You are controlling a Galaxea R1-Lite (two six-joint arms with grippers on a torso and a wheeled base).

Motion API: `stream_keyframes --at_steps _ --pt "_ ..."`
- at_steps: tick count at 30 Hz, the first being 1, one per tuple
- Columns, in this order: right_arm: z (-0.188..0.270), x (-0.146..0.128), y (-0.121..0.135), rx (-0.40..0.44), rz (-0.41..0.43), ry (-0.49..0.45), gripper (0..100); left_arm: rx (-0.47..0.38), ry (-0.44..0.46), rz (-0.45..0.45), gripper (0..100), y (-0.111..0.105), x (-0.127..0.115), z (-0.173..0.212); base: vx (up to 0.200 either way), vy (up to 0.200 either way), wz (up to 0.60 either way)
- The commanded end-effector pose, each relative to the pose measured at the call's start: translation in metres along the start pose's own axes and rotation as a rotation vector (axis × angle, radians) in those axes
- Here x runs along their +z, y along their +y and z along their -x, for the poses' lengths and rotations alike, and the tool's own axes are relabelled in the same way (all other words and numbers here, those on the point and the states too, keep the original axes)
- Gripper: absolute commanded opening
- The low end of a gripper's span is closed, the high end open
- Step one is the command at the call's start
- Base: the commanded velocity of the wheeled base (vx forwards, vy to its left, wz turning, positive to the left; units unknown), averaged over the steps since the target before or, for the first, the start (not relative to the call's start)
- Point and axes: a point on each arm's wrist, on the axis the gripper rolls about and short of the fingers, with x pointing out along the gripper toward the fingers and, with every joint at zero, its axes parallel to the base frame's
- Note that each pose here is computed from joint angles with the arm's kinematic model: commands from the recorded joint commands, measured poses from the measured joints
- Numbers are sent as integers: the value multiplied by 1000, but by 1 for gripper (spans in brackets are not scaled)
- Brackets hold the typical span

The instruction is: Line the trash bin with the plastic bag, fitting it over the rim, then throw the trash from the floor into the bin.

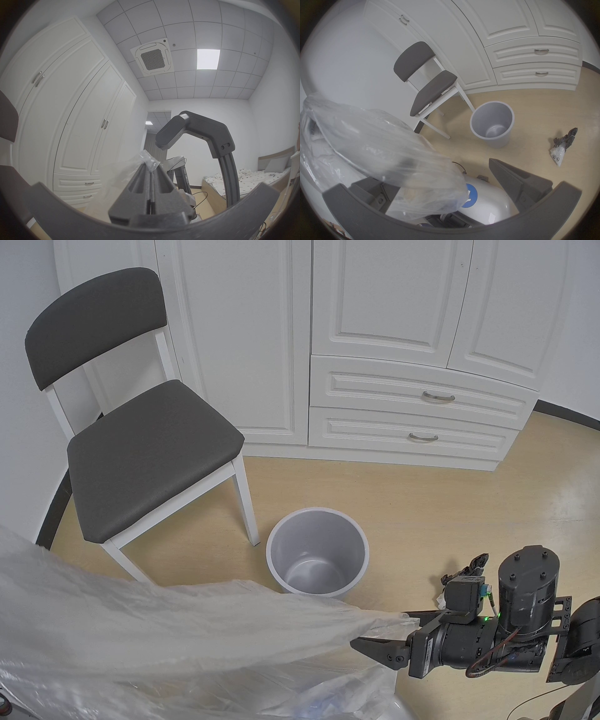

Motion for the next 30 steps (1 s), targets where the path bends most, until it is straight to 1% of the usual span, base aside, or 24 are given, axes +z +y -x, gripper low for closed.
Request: stream_keyframes --at_steps 1,4,12,22,30 --pt "-3 -1 -1 -17 0 -3 100 0 3 2 0 0 0 -1 0 0 0" --pt "-2 2 0 -12 0 -49 100 0 3 2 0 0 0 -1 0 0 0" --pt "9 10 1 -14 4 -111 100 0 3 2 0 0 0 -1 0 0 0" --pt "18 11 0 -16 32 -133 100 0 5 1 0 0 -1 0 0 0 0" --pt "17 8 -1 -19 35 -115 100 0 8 2 0 0 -2 -1 0 0 0"
